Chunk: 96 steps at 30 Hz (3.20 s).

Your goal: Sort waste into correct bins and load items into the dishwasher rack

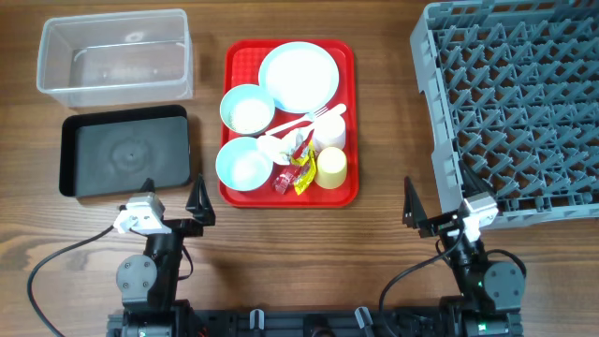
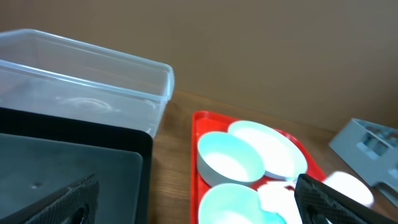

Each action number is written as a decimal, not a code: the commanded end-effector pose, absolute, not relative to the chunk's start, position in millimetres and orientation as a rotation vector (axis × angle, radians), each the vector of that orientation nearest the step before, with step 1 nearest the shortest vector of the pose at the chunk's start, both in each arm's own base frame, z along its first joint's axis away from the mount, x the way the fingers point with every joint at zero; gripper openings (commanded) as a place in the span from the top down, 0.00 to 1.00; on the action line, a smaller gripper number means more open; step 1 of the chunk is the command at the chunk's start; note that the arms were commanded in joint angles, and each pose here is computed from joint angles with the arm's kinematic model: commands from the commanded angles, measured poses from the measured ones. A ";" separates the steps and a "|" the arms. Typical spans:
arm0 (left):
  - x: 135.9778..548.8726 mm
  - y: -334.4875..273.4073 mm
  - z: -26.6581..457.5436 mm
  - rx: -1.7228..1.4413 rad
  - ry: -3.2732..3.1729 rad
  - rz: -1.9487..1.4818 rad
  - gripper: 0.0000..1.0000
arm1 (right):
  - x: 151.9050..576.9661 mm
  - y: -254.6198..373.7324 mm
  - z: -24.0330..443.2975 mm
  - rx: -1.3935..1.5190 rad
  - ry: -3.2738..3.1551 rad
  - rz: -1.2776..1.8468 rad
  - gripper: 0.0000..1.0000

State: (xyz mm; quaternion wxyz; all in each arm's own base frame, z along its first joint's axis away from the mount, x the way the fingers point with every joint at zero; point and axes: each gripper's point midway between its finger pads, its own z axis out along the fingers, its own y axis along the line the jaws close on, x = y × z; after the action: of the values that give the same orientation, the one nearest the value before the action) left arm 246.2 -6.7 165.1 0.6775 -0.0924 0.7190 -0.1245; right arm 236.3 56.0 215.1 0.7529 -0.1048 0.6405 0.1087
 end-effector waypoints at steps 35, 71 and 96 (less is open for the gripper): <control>299.6 -41.7 181.1 -0.153 2.542 -0.437 0.00 | 311.3 73.0 265.2 -0.261 2.122 0.371 0.00; 350.4 -198.0 88.2 0.574 2.634 -0.224 0.00 | 340.0 74.4 204.7 0.113 2.369 0.542 0.00; 354.9 -201.5 67.1 0.620 2.641 -0.209 0.28 | 339.4 73.8 203.7 0.116 2.373 0.538 0.00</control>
State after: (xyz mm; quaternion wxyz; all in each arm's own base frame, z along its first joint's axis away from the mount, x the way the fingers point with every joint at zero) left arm 352.9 -201.5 84.2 0.2254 0.2146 0.9462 -0.0884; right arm 336.8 73.2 196.6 0.3412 0.0390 0.9179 0.1988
